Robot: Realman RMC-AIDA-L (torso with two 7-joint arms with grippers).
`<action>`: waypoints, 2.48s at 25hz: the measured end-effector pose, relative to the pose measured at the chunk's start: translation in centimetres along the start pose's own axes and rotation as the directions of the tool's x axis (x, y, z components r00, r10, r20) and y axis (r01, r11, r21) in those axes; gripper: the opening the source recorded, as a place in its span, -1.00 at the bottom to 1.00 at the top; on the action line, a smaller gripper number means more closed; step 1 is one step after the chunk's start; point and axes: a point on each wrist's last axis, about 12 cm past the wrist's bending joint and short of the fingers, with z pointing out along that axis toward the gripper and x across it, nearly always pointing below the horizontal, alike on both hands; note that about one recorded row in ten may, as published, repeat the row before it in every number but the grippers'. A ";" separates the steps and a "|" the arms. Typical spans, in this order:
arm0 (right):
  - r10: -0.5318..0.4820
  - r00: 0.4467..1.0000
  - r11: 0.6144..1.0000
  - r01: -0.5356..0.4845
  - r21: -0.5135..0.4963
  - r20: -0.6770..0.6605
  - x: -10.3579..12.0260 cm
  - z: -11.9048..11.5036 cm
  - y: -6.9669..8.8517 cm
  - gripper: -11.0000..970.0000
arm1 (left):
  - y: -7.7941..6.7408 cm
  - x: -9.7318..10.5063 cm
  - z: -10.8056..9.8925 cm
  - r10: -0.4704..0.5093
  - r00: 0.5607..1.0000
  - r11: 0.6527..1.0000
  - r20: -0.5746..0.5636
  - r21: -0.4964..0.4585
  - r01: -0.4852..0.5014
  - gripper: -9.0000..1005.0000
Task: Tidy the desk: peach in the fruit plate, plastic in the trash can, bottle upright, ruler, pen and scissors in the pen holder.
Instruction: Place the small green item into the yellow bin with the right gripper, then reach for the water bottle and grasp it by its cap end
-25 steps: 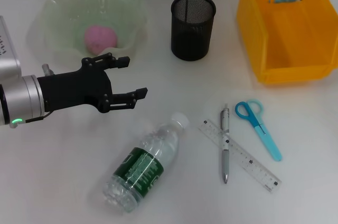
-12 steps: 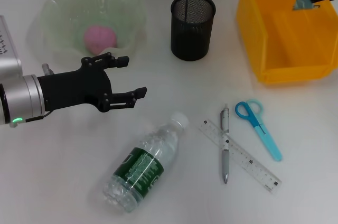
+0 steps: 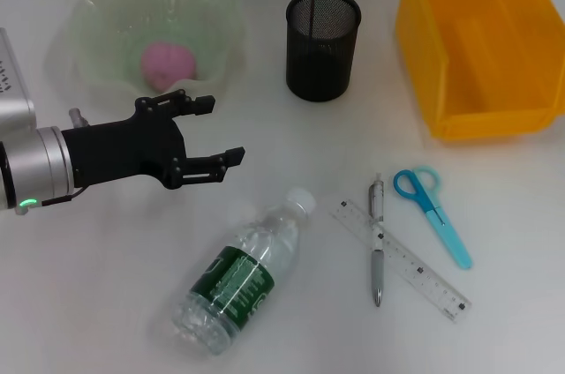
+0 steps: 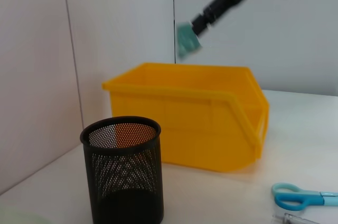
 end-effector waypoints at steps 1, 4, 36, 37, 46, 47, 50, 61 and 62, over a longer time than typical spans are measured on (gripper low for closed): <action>-0.031 0.999 0.999 0.032 0.027 -0.027 0.2 0.1 0.3 0.63 | 0.0 0.0 0.0 0.000 1.000 1.000 0.000 0.000 0.000 0.68; -0.067 0.995 0.997 0.070 0.035 -0.074 0.6 0.3 0.2 0.63 | 0.1 -0.1 0.1 0.002 1.000 1.000 -0.001 0.000 -0.002 0.68; -0.146 0.973 0.986 0.159 0.058 -0.177 -1.7 1.1 1.1 0.62 | 0.2 -0.2 0.4 0.001 1.000 1.000 -0.004 0.004 -0.001 0.66; -0.146 0.973 0.986 0.159 0.058 -0.177 -1.7 1.1 1.1 0.62 | 0.1 -0.2 0.4 0.001 1.000 1.000 -0.004 0.005 -0.001 0.66; -0.147 0.962 0.987 0.157 0.028 -0.229 -2.1 1.7 1.6 0.62 | 0.1 -0.1 0.4 0.000 1.000 1.000 -0.004 0.008 0.000 0.66; -0.147 0.962 0.987 0.157 0.028 -0.229 -2.1 1.7 1.6 0.62 | 0.1 -0.1 0.4 0.000 1.000 1.000 -0.004 0.008 0.000 0.66; -0.158 0.970 0.984 0.170 0.054 -0.185 -2.3 0.8 1.6 0.61 | 0.1 -0.2 0.3 0.001 1.000 1.000 -0.002 0.008 -0.001 0.66; -0.071 0.976 0.955 0.126 -0.269 0.205 1.7 -5.1 1.4 0.61 | -0.3 0.2 -0.8 -0.016 0.999 1.000 0.041 -0.011 0.016 0.65; -0.065 0.966 0.936 0.146 -0.321 0.252 2.9 -5.5 1.2 0.61 | -0.4 0.1 -1.0 -0.015 0.999 1.000 0.052 -0.010 0.016 0.65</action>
